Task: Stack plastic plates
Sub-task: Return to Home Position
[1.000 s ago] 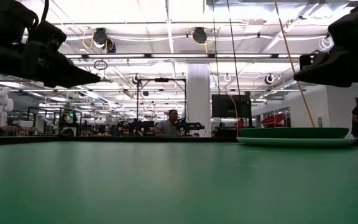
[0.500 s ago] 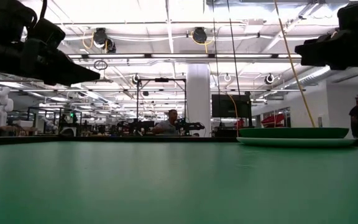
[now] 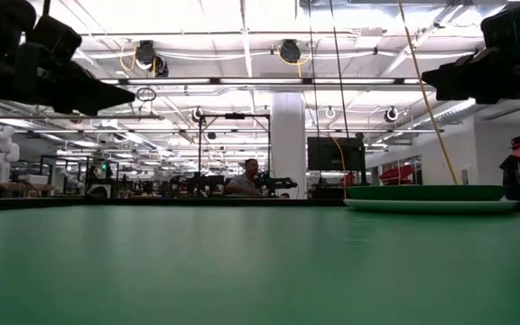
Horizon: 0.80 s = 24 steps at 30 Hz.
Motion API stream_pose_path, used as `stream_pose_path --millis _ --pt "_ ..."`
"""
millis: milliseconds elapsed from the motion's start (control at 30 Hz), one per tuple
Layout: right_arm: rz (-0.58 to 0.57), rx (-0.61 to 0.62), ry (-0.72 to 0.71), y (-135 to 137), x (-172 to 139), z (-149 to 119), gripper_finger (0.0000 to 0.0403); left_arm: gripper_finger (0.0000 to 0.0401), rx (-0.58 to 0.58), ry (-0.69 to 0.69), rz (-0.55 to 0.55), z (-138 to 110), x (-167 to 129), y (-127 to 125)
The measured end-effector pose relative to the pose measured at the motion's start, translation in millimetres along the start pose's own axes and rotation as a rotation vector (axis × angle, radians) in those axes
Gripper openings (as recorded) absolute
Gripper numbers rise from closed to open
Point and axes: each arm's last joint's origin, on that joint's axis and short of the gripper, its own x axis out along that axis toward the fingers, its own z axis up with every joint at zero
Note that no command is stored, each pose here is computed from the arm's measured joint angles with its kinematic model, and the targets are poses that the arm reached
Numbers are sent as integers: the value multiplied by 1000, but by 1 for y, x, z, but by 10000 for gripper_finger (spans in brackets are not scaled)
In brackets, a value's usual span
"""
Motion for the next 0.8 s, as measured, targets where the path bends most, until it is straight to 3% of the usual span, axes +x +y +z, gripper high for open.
stream_pose_path --millis 133,400,800 --pt "4 31 10 0 1 -1 0 5 -4 -11 -9 1 -8 1" --pt "14 217 54 1 4 -4 0 5 -17 11 -12 -2 -21 3" --pt "13 82 42 1 3 -3 1 5 14 -47 0 2 -28 6"
